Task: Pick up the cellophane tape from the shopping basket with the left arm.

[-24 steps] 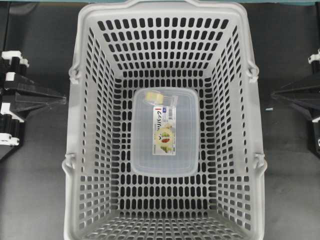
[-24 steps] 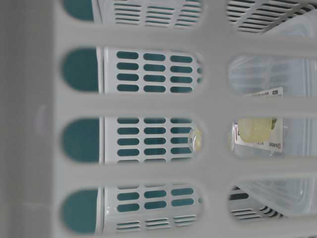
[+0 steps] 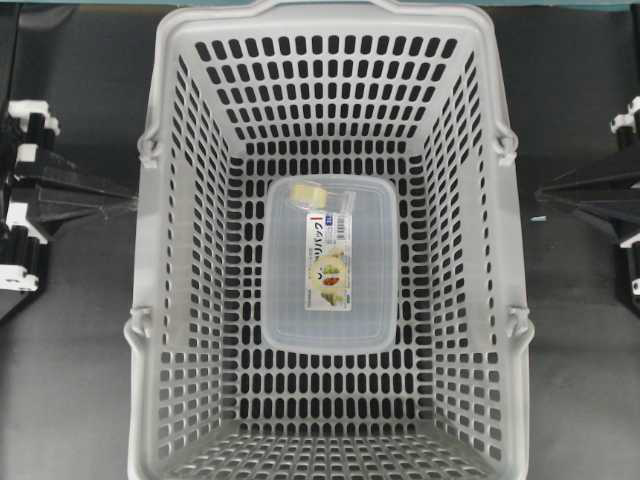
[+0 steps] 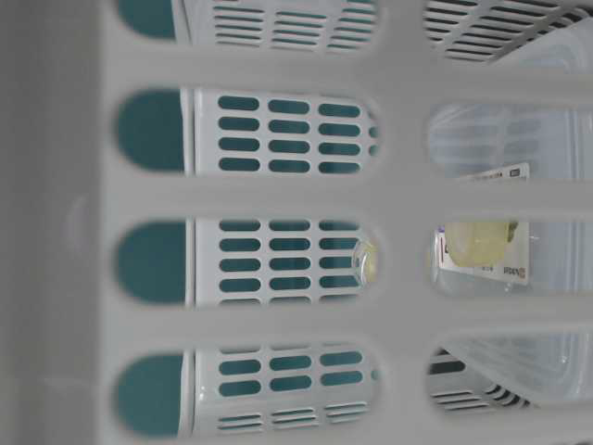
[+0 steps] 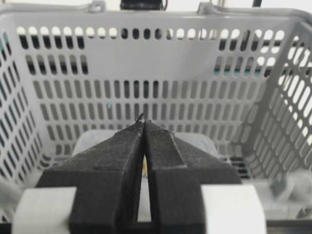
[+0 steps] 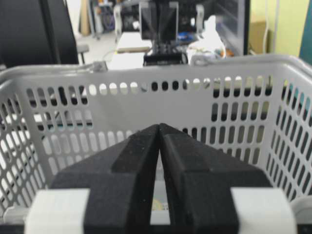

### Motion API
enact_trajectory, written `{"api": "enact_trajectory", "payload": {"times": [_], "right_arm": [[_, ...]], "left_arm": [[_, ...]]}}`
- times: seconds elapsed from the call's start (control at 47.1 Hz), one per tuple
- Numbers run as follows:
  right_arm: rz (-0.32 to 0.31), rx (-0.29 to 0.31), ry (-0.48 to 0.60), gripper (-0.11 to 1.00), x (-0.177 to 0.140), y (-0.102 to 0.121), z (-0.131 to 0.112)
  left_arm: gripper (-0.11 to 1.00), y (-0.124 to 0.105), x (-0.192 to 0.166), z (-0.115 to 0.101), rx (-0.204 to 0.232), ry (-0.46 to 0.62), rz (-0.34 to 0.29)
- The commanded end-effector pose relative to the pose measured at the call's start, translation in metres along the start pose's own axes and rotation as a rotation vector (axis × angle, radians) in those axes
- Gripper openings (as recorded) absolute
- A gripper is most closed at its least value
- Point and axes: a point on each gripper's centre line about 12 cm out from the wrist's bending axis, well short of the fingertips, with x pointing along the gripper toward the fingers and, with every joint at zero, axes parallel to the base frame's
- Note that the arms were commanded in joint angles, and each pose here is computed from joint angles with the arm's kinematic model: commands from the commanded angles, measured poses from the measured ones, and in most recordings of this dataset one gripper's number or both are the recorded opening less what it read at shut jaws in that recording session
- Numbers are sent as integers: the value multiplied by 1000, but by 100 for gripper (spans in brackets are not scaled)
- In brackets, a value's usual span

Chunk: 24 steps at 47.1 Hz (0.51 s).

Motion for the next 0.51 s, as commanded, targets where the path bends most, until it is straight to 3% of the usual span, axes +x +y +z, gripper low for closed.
{"api": "enact_trajectory", "payload": {"times": [0.0,0.276,0.382,0.488], "right_arm": [[3,5,-1,1,1,1,6],[2,5,15,5,-2,1,11],[2,6,43,21,-4,1,9],[1,6,66,47,-7,1,9]], "left_arm": [[0,0,12,23,9,70,4],[0,0,57,54,14,343,19],[0,0,79,57,15,424,23],[0,0,98,53,16,493,24]]}}
